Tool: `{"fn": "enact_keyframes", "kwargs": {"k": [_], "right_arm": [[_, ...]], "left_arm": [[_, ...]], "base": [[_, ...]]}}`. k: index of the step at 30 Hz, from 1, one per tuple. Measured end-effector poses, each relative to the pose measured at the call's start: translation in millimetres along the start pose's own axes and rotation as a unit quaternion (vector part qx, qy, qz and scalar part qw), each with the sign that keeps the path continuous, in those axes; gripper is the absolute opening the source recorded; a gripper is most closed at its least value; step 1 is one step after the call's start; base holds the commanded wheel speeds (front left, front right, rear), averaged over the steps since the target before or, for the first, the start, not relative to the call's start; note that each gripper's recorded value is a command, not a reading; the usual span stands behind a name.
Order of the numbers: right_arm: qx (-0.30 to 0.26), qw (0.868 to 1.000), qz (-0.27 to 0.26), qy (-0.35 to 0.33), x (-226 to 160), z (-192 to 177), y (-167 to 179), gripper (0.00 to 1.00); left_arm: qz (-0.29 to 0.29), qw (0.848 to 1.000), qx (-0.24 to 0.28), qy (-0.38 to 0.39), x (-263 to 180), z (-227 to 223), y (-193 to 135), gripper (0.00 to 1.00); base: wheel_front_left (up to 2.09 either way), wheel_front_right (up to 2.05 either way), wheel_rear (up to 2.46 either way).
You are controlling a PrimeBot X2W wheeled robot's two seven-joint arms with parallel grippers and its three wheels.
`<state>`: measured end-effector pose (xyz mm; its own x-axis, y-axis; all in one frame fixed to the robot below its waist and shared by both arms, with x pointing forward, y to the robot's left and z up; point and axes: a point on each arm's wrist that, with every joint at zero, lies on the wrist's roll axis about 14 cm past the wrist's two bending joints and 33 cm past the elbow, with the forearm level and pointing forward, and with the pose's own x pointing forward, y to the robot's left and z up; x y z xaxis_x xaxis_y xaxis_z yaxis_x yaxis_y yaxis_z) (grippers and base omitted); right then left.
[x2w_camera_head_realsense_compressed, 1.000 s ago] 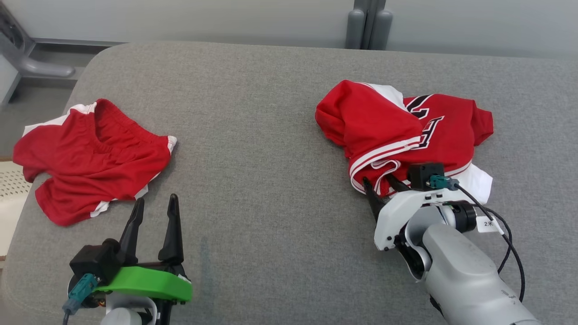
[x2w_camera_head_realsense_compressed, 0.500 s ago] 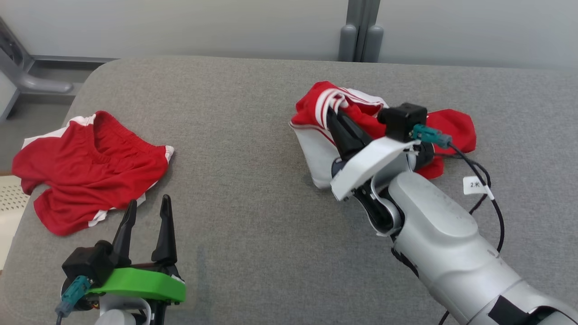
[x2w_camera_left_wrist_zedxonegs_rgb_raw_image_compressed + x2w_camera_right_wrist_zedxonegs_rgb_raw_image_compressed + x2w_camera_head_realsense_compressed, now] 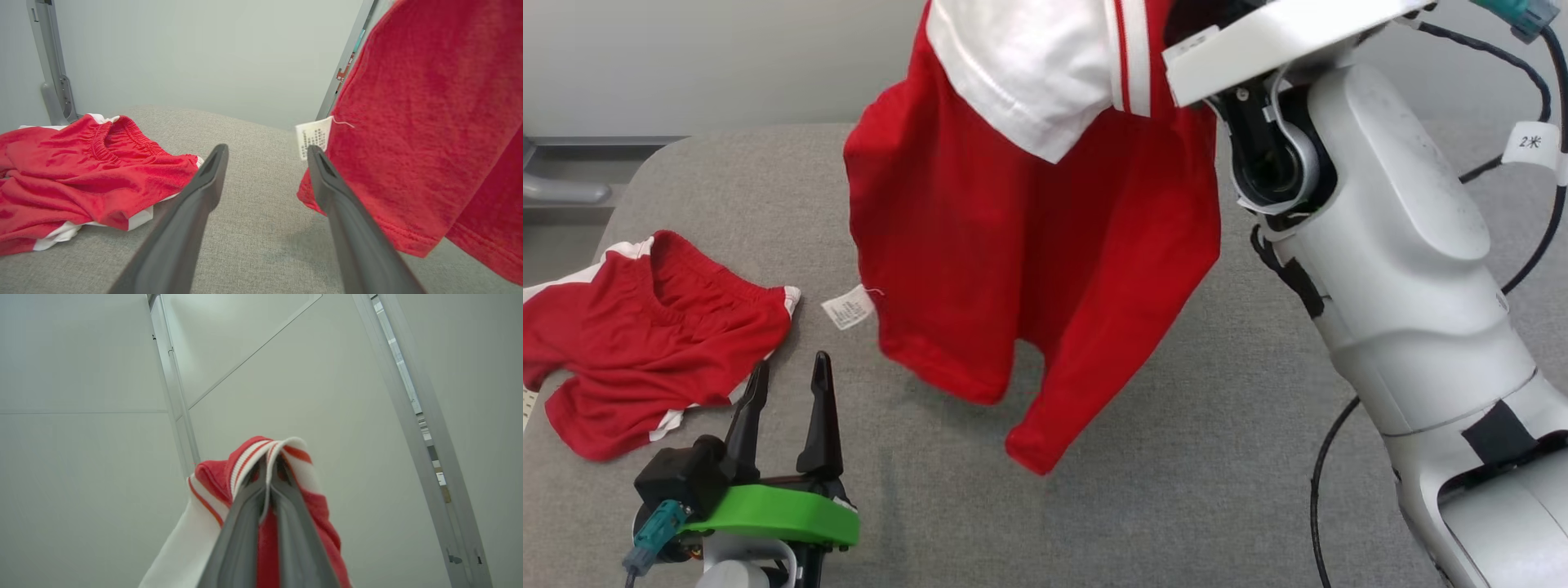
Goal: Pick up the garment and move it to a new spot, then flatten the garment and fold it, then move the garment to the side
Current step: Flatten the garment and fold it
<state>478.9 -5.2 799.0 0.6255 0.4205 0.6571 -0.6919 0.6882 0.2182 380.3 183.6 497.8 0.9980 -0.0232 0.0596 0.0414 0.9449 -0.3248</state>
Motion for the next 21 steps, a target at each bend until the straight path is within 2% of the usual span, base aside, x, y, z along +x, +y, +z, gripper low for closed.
{"fn": "enact_keyframes", "kwargs": {"k": [4,6,9,14,15,16,17,21], "right_arm": [[-0.019,0.994,-0.088,0.057,-39,-40,-56,0.0],[-0.019,0.984,-0.152,0.094,-75,-66,-93,0.0],[-0.027,0.963,-0.235,0.125,-125,-84,-139,0.0],[-0.06,0.923,-0.347,0.156,-201,-90,-197,0.0],[-0.068,0.917,-0.36,0.161,-211,-89,-204,0.07],[-0.077,0.909,-0.375,0.166,-223,-87,-211,0.35],[-0.085,0.902,-0.387,0.172,-234,-86,-216,1.0],[-0.114,0.883,-0.411,0.198,-267,-84,-224,1.0]], "left_arm": [[-0.002,1.0,-0.004,0.004,2,-3,-3,1.0],[-0.002,1.0,-0.006,0.007,3,-7,-4,1.0],[0.0,1.0,-0.007,0.011,6,-10,-2,1.0],[-0.001,1.0,-0.009,0.022,11,-18,-2,1.0],[-0.002,1.0,-0.009,0.023,12,-19,-3,1.0],[-0.004,1.0,-0.008,0.025,13,-21,-4,1.0],[-0.008,1.0,-0.009,0.027,14,-22,-6,1.0],[-0.016,0.999,-0.007,0.03,15,-24,-11,1.0]], "base": [[0.0,0.0,0.0],[0.0,0.0,0.0],[0.0,0.0,0.0],[0.0,0.0,0.0],[0.0,0.0,0.0],[0.0,0.0,0.0],[0.0,0.0,0.0],[0.0,0.0,0.0]]}}
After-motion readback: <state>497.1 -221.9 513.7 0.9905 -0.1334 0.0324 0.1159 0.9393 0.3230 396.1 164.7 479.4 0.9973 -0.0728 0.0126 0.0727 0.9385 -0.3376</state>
